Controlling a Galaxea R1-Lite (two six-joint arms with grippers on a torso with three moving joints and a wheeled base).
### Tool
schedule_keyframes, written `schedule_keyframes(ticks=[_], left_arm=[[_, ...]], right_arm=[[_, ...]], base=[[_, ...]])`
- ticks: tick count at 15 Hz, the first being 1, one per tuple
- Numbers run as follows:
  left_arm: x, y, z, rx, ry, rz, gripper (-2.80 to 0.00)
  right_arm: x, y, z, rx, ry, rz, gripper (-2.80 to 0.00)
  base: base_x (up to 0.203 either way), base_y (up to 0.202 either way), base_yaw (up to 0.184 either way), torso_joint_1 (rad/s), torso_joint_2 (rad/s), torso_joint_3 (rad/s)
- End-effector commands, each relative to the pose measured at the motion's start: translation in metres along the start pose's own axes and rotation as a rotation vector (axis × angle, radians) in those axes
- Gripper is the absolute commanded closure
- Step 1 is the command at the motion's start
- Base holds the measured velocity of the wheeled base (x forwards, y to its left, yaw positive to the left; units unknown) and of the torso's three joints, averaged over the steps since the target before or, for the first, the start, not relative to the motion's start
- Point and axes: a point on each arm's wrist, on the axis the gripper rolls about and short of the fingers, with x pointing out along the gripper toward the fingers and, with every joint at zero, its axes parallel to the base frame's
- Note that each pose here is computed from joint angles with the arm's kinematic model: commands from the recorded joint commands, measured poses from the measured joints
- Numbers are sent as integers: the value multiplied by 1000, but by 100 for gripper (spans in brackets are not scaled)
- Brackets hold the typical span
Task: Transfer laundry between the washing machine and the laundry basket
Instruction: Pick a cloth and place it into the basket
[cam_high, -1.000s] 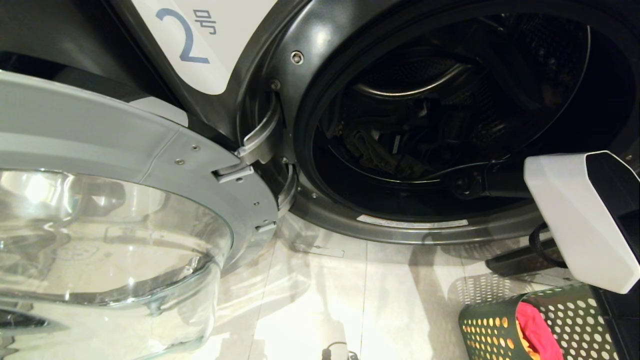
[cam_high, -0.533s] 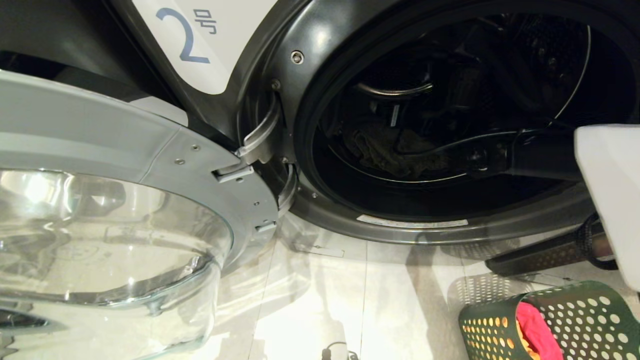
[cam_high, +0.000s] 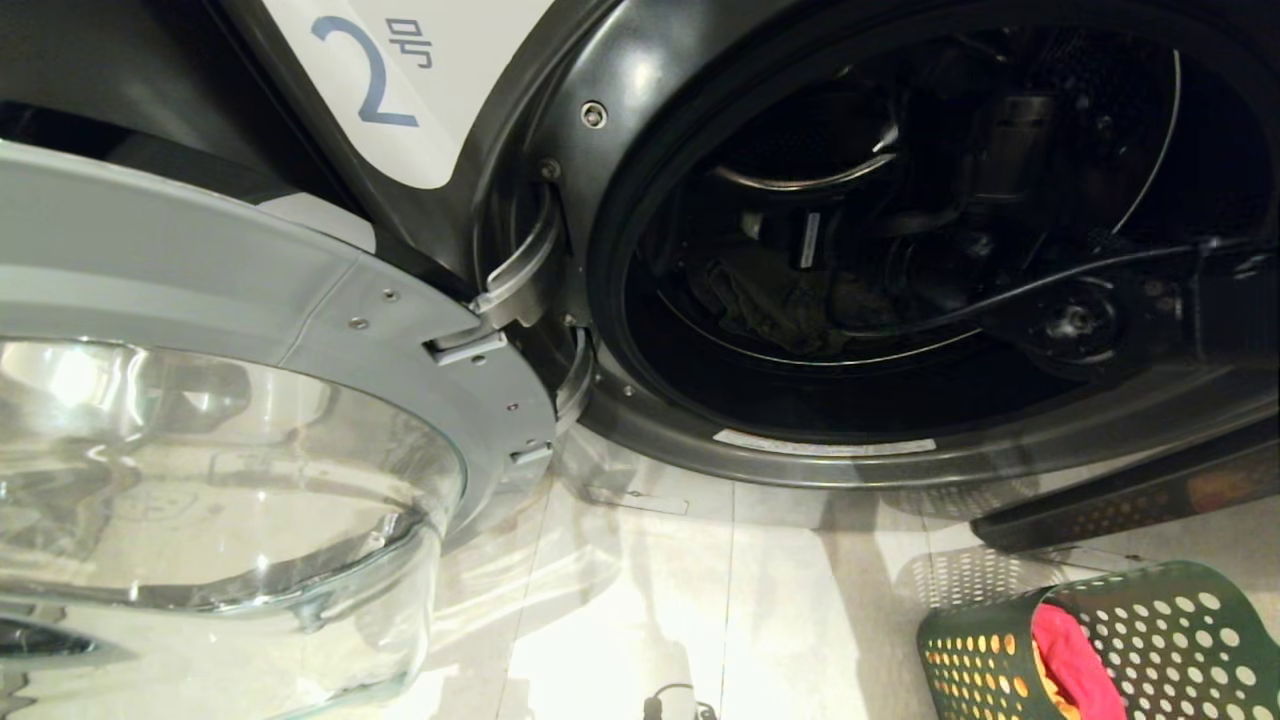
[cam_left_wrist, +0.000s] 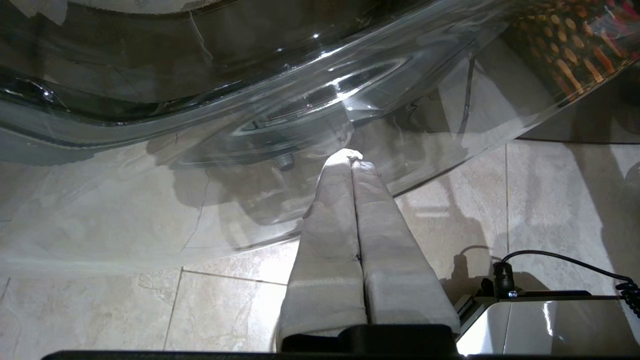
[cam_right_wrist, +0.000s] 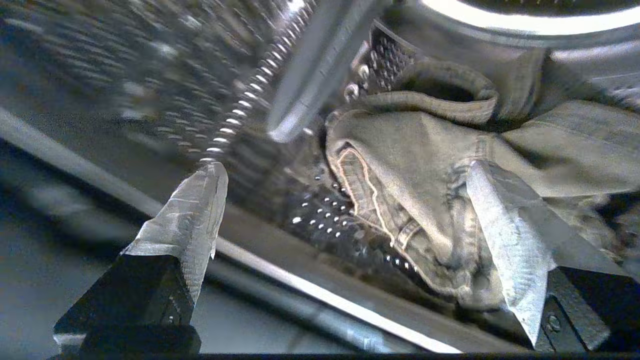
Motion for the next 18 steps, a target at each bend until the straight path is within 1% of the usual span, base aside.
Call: schedule_keyframes(ticks=[1, 3, 4, 7, 8, 9, 12, 14, 15, 16, 18], left_arm=[[0, 0, 0, 0, 0, 0, 0], [0, 0, 0, 0, 0, 0, 0], [0, 0, 0, 0, 0, 0, 0], [0, 0, 0, 0, 0, 0, 0], [0, 0, 0, 0, 0, 0, 0], [0, 0, 0, 0, 0, 0, 0], [0, 0, 0, 0, 0, 0, 0], [0, 0, 0, 0, 0, 0, 0], [0, 0, 0, 0, 0, 0, 0], [0, 0, 0, 0, 0, 0, 0], [0, 0, 0, 0, 0, 0, 0]], right_arm=[[-45, 10, 38, -7, -80, 38, -280], [-63, 11, 42, -23, -76, 42, -280], [-69, 10, 39, -27, -62, 41, -280], [-88, 11, 52, -29, -87, 37, -280], [-94, 11, 47, -36, -62, 33, -280], [-103, 10, 47, -39, -55, 30, -280], [-106, 10, 40, -37, -31, 29, -280], [-114, 22, 11, -35, 62, 78, -280], [-117, 27, -3, -32, 90, 95, -280], [-114, 31, -14, -26, 76, 101, -280], [-90, 39, -40, -23, 54, 80, -280]], base=[[0, 0, 0, 0, 0, 0], [0, 0, 0, 0, 0, 0], [0, 0, 0, 0, 0, 0], [0, 0, 0, 0, 0, 0], [0, 0, 0, 0, 0, 0], [0, 0, 0, 0, 0, 0], [0, 0, 0, 0, 0, 0], [0, 0, 0, 0, 0, 0], [0, 0, 0, 0, 0, 0], [0, 0, 0, 0, 0, 0], [0, 0, 0, 0, 0, 0]])
